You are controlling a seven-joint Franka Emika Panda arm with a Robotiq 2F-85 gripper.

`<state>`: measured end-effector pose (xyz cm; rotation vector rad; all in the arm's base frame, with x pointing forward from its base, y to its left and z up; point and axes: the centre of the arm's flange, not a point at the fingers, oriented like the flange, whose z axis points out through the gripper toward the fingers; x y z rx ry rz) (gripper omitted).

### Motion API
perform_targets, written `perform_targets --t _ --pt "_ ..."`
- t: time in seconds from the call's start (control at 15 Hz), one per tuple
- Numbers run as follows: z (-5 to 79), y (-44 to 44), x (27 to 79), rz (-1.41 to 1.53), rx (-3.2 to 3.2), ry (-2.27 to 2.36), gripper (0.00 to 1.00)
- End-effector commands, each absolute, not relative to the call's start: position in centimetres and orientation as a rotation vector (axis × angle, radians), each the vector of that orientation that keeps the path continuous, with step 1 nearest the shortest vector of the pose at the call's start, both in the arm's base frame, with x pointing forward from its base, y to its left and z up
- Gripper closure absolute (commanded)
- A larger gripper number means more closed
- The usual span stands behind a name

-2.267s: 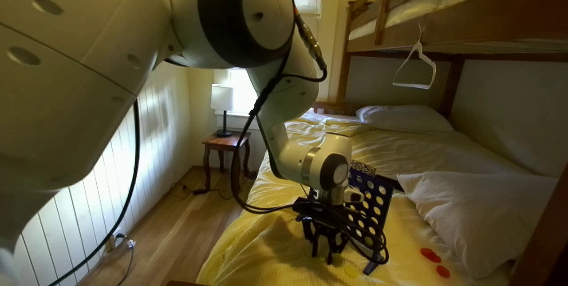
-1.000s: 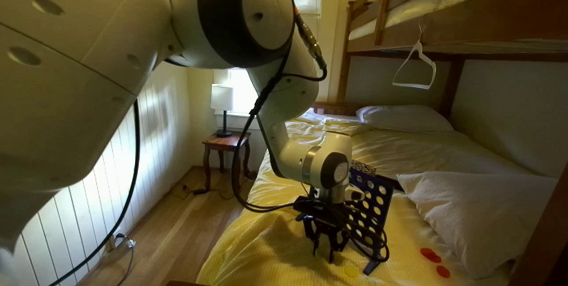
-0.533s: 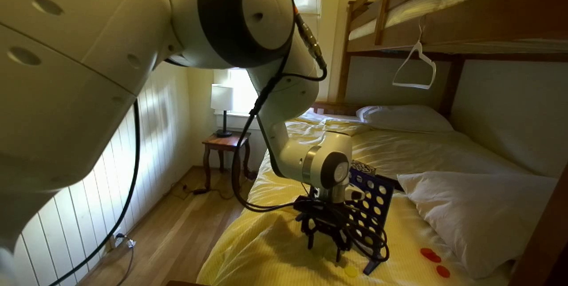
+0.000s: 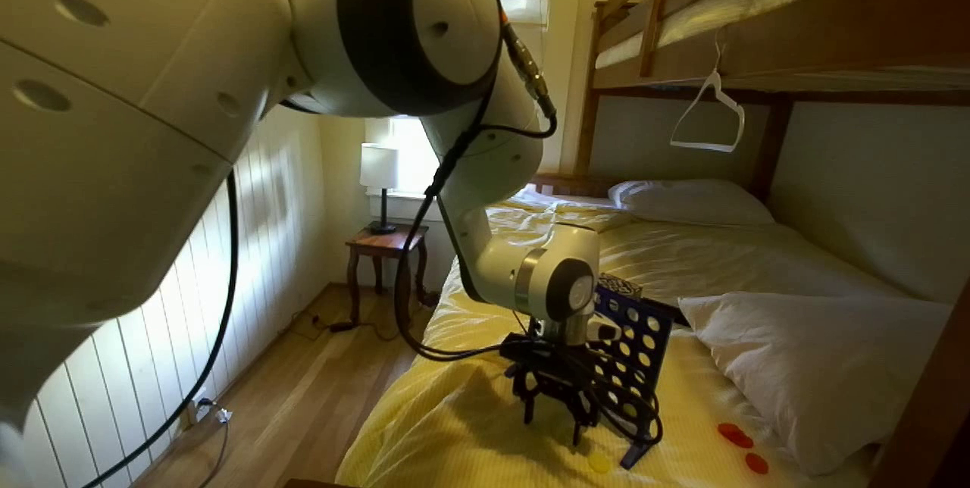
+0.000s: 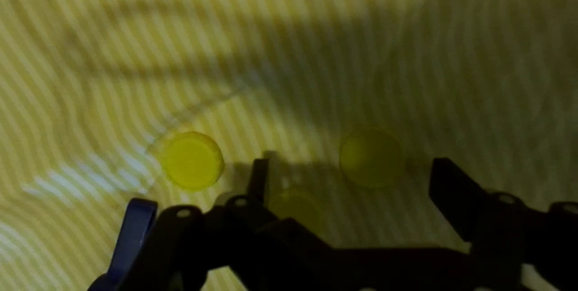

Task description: Put the yellow disc in the blue board

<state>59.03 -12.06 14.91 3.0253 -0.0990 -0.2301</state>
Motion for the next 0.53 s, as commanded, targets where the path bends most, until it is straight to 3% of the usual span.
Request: perform_targets --t 0.0,0.13,0.33,0.47 --pt "15.4 -11.2 59.5 -0.224 2.994 -0.084 0.00" --pt "15.4 -10.8 59.6 -0.225 2.991 -0.075 0.08" --pt "15.3 -10.3 59.8 -0.234 2.984 -0.063 0.43" --pt "15.3 -9.9 59.9 -0.239 2.972 -0.052 0.48"
